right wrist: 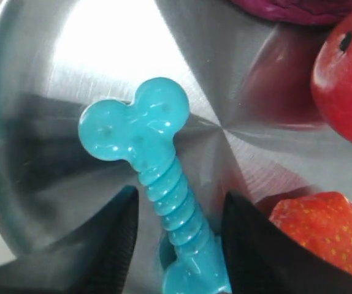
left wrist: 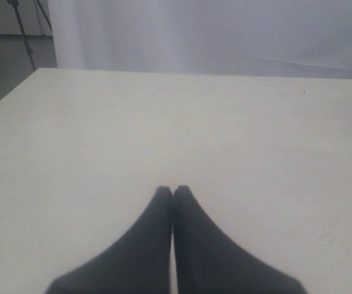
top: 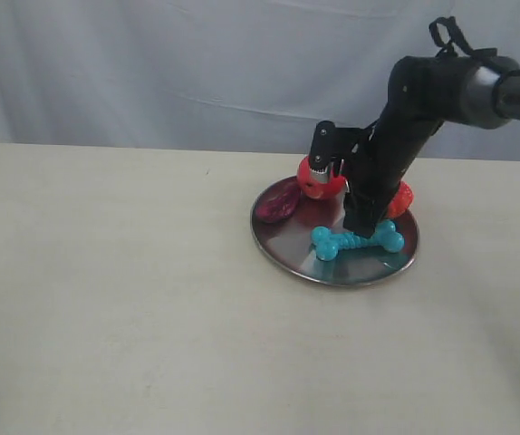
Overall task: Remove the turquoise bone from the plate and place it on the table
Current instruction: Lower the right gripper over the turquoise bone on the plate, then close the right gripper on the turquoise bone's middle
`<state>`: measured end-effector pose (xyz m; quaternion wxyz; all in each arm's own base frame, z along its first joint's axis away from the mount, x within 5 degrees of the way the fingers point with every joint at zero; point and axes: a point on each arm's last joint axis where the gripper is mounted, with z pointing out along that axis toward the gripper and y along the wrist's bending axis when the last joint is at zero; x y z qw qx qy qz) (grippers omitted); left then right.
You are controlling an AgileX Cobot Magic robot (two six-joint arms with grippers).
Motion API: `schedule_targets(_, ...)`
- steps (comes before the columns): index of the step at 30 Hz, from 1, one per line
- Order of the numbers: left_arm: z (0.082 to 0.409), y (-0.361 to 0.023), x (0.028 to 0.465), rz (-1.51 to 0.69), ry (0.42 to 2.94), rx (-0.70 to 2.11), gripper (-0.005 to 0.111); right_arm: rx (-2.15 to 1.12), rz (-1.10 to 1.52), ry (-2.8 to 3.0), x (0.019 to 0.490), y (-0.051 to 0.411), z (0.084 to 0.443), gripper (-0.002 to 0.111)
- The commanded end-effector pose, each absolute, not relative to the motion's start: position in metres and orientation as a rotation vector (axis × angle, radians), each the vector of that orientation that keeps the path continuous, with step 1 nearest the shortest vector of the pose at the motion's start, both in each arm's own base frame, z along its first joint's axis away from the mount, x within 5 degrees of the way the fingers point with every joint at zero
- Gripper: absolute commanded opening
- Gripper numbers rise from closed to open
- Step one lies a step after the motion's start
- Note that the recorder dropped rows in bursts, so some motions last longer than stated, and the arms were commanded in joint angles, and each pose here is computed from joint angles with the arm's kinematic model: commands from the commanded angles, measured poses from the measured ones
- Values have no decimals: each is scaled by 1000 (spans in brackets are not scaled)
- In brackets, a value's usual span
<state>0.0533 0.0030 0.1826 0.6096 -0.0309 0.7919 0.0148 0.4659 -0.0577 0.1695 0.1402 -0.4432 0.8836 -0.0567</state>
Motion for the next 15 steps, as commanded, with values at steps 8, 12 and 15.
schedule_targets(8,182,3,53,30,1824,-82,0,-1304,-106,2623,471,-60,139,43)
schedule_targets(12,182,3,53,30,1824,-82,0,-1287,-127,2610,473,-61,140,51)
schedule_targets(15,182,3,53,30,1824,-82,0,-1265,-145,2598,475,-61,141,62)
